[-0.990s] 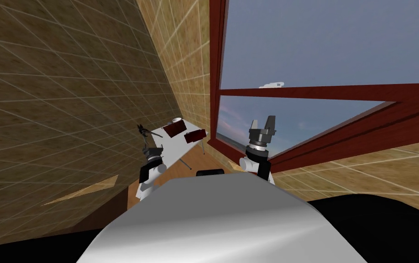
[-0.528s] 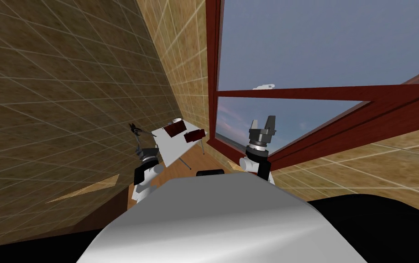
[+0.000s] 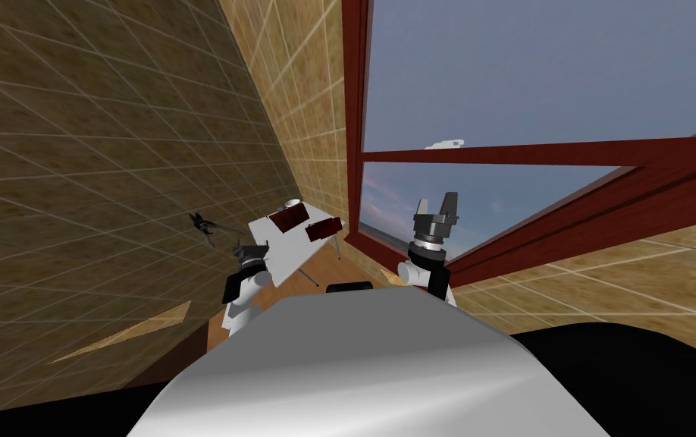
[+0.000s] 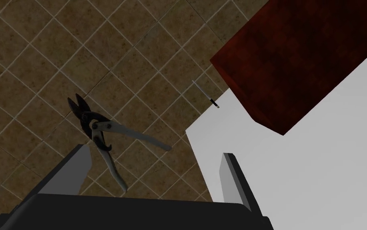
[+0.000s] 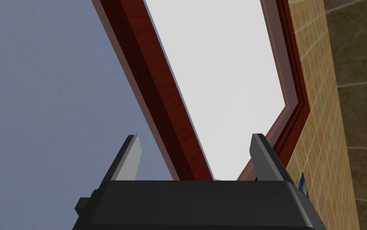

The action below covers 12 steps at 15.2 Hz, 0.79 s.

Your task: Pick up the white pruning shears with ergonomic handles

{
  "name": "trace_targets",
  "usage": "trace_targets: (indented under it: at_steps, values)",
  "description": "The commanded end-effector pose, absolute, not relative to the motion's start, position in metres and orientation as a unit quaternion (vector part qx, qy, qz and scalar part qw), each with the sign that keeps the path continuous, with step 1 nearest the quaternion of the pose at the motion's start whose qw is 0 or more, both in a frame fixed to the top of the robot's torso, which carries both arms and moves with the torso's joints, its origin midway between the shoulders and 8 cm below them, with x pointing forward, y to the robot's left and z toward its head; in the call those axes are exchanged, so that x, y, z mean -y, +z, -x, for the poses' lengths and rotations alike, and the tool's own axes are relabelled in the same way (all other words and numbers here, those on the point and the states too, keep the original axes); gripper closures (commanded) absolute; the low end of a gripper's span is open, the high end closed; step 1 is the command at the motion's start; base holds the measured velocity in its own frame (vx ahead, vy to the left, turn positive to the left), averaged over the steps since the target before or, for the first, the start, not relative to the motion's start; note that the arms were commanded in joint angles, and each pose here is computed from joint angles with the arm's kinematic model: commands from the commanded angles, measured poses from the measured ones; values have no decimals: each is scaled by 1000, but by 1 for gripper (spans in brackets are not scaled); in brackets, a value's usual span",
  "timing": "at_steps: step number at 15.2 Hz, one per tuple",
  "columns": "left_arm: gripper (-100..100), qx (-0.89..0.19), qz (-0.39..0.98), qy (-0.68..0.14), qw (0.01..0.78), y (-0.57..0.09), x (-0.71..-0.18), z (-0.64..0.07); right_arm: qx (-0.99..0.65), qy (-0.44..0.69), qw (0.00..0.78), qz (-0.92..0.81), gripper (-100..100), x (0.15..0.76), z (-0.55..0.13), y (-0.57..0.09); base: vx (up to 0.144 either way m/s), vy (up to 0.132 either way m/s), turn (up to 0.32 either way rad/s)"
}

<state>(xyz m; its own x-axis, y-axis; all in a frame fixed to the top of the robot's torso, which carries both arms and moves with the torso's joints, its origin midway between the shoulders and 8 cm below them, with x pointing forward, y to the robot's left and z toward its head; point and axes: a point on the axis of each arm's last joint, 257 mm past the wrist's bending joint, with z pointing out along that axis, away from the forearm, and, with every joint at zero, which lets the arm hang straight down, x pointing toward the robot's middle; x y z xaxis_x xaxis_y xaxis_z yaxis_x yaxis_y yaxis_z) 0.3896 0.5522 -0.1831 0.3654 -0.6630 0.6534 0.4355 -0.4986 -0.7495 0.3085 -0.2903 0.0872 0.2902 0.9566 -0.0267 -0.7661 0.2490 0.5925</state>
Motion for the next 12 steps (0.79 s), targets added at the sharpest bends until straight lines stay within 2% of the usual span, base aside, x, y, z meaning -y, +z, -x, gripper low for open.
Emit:
trace_targets:
  at_steps: [1, 4, 5, 8, 9, 10, 12]
  values:
    - [-100, -88, 676, -557, 474, -193, -547, -395, -196, 563, 766, -243, 0, 290, -309, 87, 72, 100, -73]
    - [-100, -88, 695, -557, 446, -209, -536, -402, -196, 563, 766, -243, 0, 290, -309, 87, 73, 72, -62]
    - [-100, -88, 686, -557, 460, -201, -540, -400, -196, 563, 766, -243, 0, 290, -309, 87, 39, 44, -35]
    - [-100, -78, 685, -554, 467, -190, -566, -397, -196, 563, 765, -243, 0, 290, -309, 87, 8, -15, -137]
    - [-100, -81, 685, -555, 465, -193, -559, -399, -196, 563, 765, -243, 0, 290, -309, 87, 1, -16, -42]
    - [100, -86, 687, -556, 459, -199, -546, -400, -196, 563, 765, -243, 0, 290, -309, 87, -2, 7, 146]
    - [100, -85, 688, -556, 459, -198, -548, -401, -196, 563, 766, -243, 0, 290, -309, 87, -5, 11, 129]
